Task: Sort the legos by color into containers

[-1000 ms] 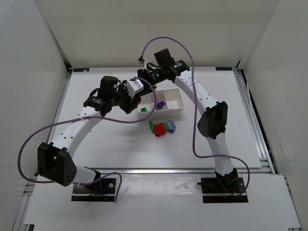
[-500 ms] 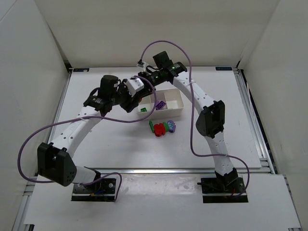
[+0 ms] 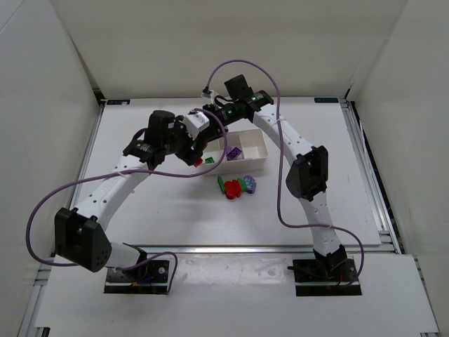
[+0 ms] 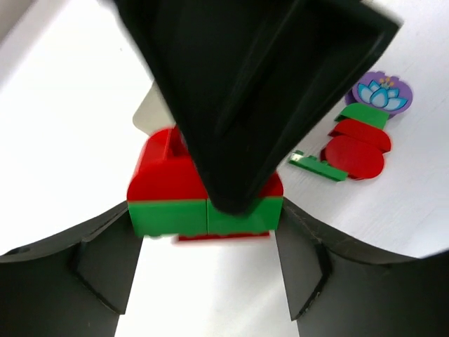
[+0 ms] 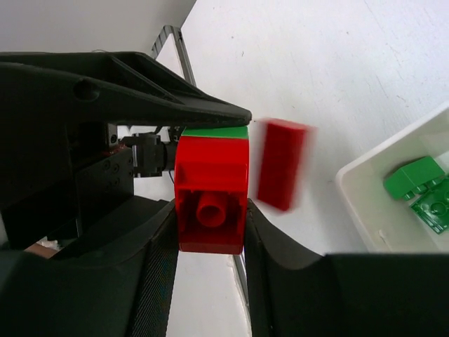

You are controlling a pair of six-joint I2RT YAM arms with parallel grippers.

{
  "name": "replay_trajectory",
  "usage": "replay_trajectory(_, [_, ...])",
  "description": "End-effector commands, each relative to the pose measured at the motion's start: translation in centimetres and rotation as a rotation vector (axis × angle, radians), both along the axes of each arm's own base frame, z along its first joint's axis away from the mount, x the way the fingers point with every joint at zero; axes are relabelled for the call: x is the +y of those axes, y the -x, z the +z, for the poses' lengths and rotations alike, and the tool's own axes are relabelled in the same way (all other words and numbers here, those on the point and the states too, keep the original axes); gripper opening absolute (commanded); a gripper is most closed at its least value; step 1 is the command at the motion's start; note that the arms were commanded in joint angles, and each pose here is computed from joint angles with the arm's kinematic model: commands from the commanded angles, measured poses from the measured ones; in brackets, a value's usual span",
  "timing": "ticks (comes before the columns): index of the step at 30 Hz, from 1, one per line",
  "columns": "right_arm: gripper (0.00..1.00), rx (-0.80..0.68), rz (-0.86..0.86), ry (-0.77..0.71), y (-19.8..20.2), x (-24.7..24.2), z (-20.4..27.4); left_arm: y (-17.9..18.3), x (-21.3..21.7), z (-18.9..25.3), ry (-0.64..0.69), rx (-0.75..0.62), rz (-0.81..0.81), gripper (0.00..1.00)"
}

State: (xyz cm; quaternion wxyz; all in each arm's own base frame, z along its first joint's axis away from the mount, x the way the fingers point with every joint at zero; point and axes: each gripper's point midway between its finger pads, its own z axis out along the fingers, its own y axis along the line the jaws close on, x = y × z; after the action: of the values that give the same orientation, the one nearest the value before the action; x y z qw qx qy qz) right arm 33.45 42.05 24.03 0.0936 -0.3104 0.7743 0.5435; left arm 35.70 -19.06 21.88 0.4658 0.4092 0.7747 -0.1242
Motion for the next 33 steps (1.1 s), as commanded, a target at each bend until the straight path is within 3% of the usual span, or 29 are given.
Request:
replay_trajectory(1, [0.00,-0.069,-0.030,-0.075,-1.3,-1.2,3.5,0.8,-0.2,1.5,0.087,0.063,0.082,0.82])
replay_trajectory(3, [0.00,-0.066,-0.057,-0.085,-2.3,-2.0,3.9,1.4,-0.2,1.9,0.116,0.082,0.099,0.88])
replay_trajectory(4, [0.00,-0.067,-0.068,-0.089,-2.5,-2.2,4.2,2.0,-0.3,1.7,0.119,0.092,0.079,0.99])
replay_trajectory(8, [0.00,-0.067,-0.099,-0.103,-3.6,-3.1,4.8,3.5,-0.7,2.0,0.143,0.075,0.031,1.00])
replay_trajectory(13, [0.00,-0.032,-0.099,-0.094,-3.5,-4.5,4.2,3.4,1.2,2.8,0.165,0.103,0.169,0.99])
replay_trajectory(16, [0.00,-0.014,-0.120,-0.089,-4.1,-6.2,3.6,3.6,2.6,2.3,0.230,0.172,0.226,0.99])
replay_trajectory(19, [0.00,-0.029,-0.136,-0.091,-4.9,-7.8,3.5,3.8,4.3,0.2,0.292,0.340,0.335,0.99])
replay_trajectory(23, [0.00,-0.114,-0.167,-0.027,-5.5,-10.0,3.1,5.0,7.9,-4.2,0.192,0.588,0.573,0.93])
replay_trajectory(26, [0.00,-0.129,-0.207,-0.002,-6.0,-12.1,2.9,6.7,11.0,-6.3,0.126,0.632,0.703,0.90])
replay_trajectory(33, [0.00,-0.141,-0.299,0.030,-7.1,-16.5,3.2,9.7,14.5,-9.3,-0.156,0.694,0.711,0.88])
